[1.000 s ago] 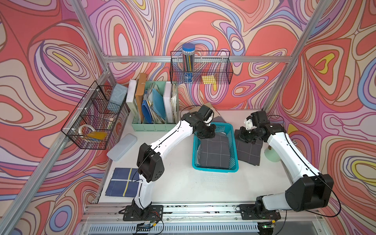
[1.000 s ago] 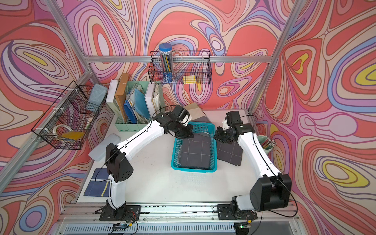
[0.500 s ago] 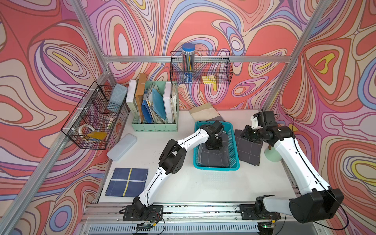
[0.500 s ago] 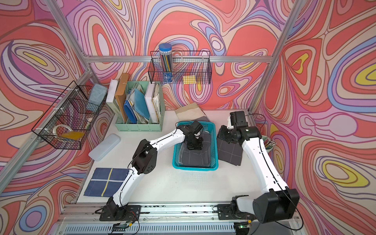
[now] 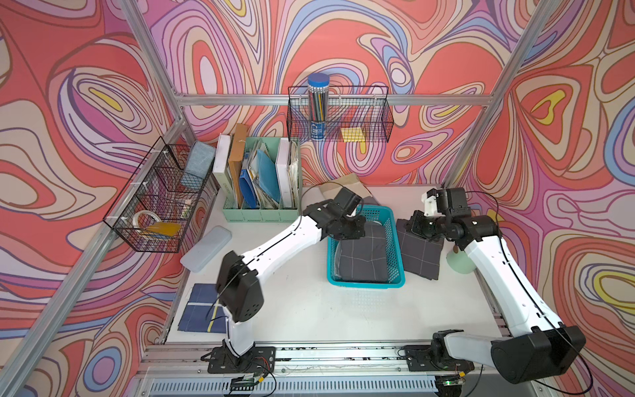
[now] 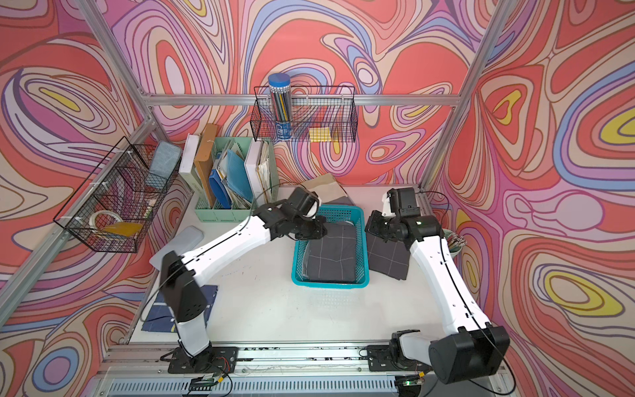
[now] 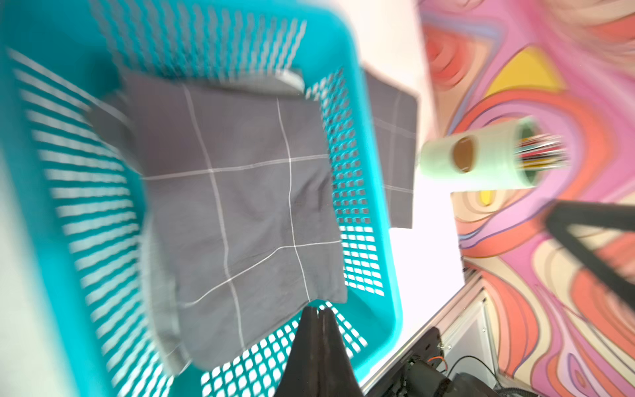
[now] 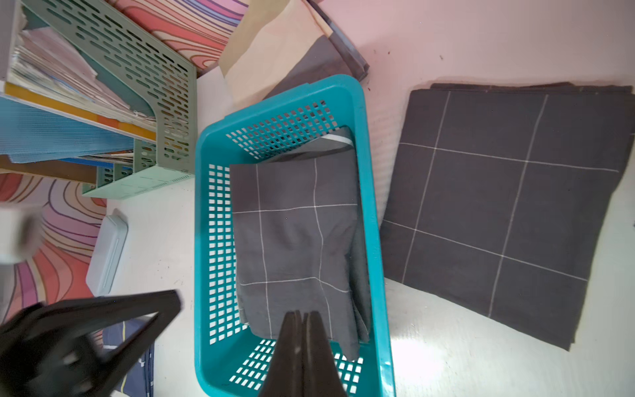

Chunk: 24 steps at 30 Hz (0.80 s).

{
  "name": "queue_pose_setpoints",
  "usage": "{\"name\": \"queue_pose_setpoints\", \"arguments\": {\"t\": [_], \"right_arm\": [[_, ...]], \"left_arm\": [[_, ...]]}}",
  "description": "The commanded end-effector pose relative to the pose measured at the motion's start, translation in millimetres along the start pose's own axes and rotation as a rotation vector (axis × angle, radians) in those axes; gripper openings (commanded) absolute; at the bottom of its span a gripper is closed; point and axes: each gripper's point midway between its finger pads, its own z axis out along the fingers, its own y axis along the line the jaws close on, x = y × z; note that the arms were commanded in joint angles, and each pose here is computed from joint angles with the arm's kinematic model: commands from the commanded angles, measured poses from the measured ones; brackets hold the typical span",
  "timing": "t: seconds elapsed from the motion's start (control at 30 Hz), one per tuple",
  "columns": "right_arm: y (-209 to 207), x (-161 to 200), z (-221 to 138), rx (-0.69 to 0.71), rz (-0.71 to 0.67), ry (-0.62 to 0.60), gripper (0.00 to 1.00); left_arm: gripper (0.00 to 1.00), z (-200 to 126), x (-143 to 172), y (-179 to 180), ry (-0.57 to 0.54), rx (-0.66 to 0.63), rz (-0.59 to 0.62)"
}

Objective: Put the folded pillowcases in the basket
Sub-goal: Move the pillowcase to the center of the board.

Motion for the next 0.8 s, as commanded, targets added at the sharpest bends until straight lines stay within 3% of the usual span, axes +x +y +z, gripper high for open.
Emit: {"name": "queue_pose_setpoints", "arguments": {"t": [0.0,0.1,0.17,0.4,0.53,0.77], "right_arm": [[25.2,5.7,5.3,-0.075,-0.021,-0.007,0.0],[48.8,16.2,14.7,-0.122,-0.061,0.012,0.0],[72.2,28.9,25.8,-0.17,-0.117,0.039,0.0],[175.2,150.4,104.7,-0.24,-0.429,0.301,0.0],[233.9,220.8,134.5,-0.366,-0.543,0.441,0.0],[296.4,256.2,152.1,-0.556,-0.619,0.532,0.0]], "left_arm": [[0.0,-30.2,13.7,89.7,-0.019,-0.314,-0.045],[0.0,-78.0,36.1,162.7,-0.079,-0.593,-0.181],[0.0,-99.0,53.0,184.6,-0.127,-0.664,-0.224],[0.0,-178.0,64.2,198.1,-0.377,-0.64,-0.288],[0.0,-219.1,72.0,204.7,-0.466,-0.642,-0.279],[0.0,-264.1,69.5,199.9,-0.584,-0.598,-0.166]]}}
